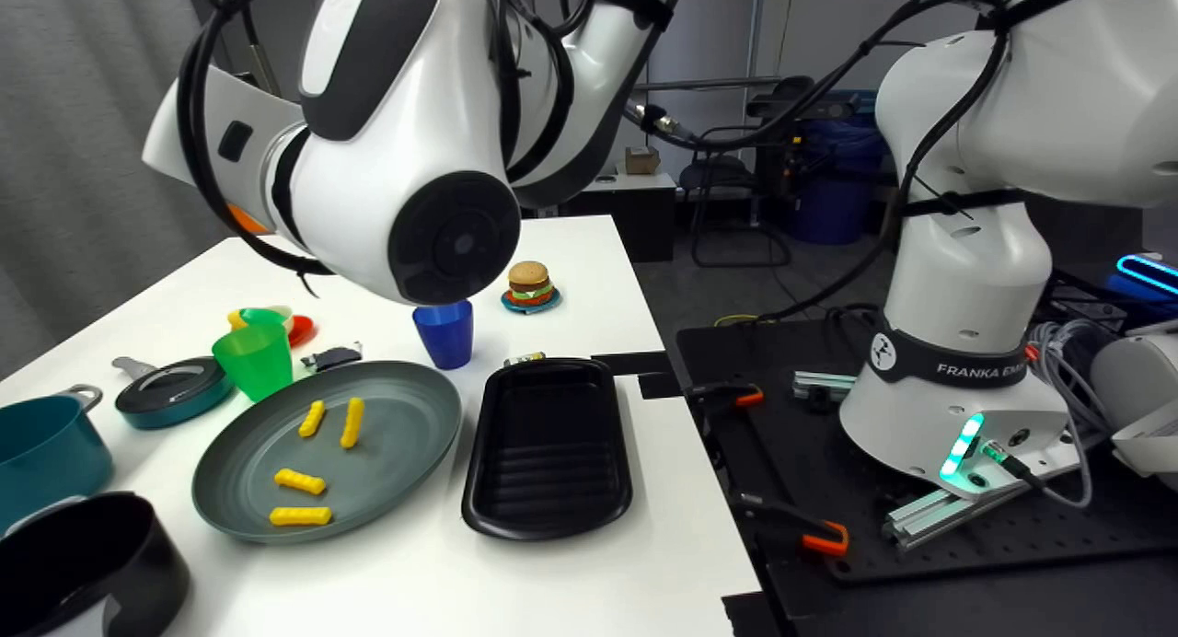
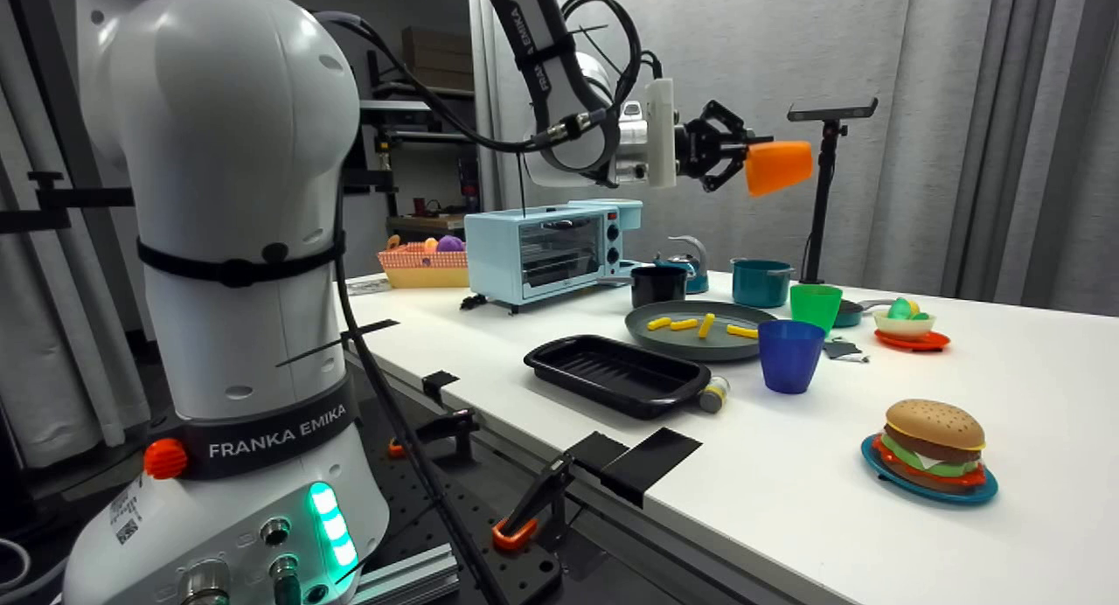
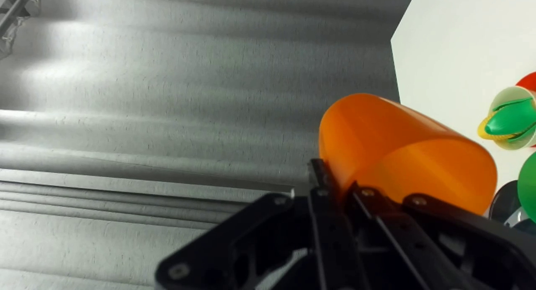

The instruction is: Move the objects from the orange cup to the gray plate

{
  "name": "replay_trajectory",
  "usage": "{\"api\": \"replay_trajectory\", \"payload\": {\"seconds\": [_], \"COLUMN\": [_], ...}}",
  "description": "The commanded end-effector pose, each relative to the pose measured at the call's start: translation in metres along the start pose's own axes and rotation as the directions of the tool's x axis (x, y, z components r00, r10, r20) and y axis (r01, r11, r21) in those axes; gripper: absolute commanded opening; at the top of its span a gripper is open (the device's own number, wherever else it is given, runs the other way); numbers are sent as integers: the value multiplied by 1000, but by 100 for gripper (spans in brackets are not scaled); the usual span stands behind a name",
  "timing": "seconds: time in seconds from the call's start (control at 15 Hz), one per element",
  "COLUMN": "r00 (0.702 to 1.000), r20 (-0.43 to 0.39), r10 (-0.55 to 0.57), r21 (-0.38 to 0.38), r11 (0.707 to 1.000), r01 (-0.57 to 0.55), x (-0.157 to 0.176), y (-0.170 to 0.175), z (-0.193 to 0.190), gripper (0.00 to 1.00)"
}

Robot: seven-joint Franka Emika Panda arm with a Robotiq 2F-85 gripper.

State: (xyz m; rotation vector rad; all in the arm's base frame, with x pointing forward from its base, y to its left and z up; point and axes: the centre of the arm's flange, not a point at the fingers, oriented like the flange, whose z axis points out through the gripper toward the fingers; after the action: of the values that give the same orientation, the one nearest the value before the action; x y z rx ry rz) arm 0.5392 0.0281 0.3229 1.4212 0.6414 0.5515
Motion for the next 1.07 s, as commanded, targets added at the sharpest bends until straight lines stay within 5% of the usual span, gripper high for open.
{"api": "replay_trajectory", "payload": {"seconds": [0.0, 0.53, 0.73, 1.0], "r00": [999, 963, 911, 808], "r20": [43, 231, 340, 475], "r10": [27, 142, 232, 350], "r21": [-24, 64, 108, 123], "r11": [999, 985, 953, 882], "r01": [-26, -161, -283, -454], "x": [-7, -12, -13, -12], "y": [2, -7, -15, -25], "z": [-6, -15, -21, -31], "gripper": [2, 2, 2, 2]}}
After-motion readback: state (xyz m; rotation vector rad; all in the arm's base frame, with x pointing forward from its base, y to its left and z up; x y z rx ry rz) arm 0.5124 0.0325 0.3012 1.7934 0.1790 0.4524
